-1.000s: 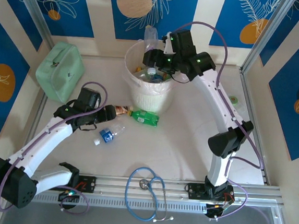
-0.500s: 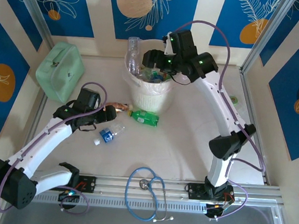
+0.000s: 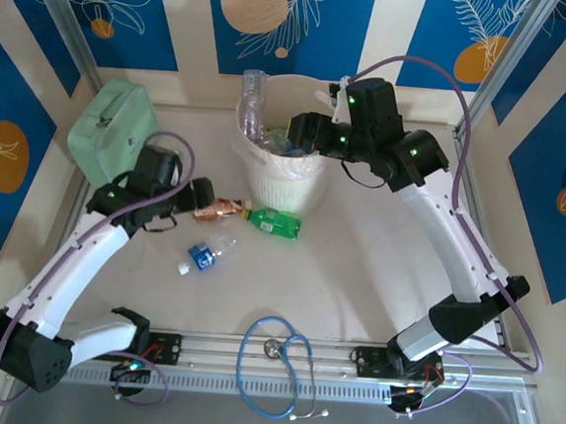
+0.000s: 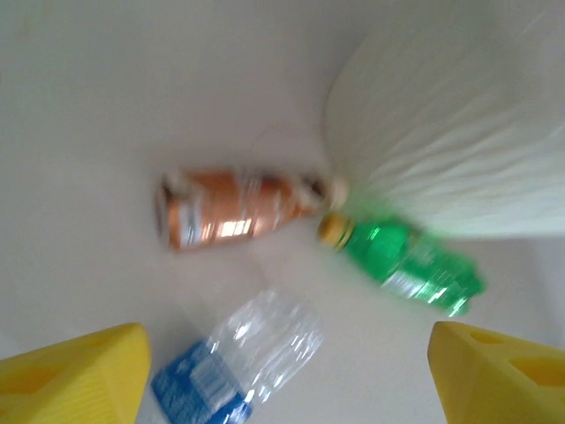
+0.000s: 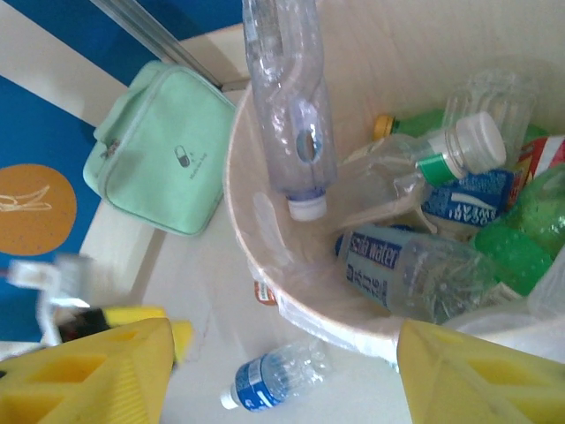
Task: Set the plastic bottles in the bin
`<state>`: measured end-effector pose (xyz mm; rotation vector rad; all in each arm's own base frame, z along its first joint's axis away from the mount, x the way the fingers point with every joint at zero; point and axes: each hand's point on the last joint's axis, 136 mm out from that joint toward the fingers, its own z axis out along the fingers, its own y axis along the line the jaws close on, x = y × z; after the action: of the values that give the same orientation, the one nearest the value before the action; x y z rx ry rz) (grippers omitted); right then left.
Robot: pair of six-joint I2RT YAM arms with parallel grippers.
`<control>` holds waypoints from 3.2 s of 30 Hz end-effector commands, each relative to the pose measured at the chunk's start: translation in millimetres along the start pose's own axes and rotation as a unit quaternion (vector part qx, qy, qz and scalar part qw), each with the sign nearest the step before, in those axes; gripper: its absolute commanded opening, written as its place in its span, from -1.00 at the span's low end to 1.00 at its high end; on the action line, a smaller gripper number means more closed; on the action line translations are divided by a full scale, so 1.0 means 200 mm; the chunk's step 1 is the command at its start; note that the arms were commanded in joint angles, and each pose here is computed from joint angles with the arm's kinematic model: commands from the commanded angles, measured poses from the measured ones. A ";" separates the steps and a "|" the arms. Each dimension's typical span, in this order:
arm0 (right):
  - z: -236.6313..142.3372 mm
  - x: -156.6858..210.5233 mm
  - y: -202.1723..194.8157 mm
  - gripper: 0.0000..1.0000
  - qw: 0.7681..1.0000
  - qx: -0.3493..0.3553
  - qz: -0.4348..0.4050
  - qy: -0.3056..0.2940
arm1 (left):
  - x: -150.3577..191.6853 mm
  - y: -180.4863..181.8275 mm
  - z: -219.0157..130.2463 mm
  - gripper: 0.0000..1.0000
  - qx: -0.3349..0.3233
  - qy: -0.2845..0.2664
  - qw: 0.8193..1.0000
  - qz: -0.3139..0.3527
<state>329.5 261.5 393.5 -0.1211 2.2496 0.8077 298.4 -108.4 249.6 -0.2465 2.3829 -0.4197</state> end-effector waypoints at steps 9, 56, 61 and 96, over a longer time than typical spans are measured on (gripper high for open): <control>-0.21 0.24 0.08 0.35 0.998 -0.010 -0.053 -0.018 | -0.23 -0.04 0.02 0.57 -0.018 -0.029 0.999 0.034; -0.35 0.71 -0.34 0.44 0.998 0.052 0.013 0.022 | 0.25 0.30 0.67 0.98 -0.102 0.193 0.968 0.127; -0.36 0.75 -0.39 0.45 0.998 0.056 0.026 0.026 | 0.21 0.25 0.73 1.00 -0.080 0.188 0.963 0.177; -0.44 0.74 -0.41 0.49 0.998 0.044 0.046 0.016 | 0.55 0.34 0.91 0.72 -0.094 0.312 0.911 0.253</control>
<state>195.7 166.6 291.5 0.0052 2.3475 0.7210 361.3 -127.7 40.0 0.5532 2.8771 -0.0661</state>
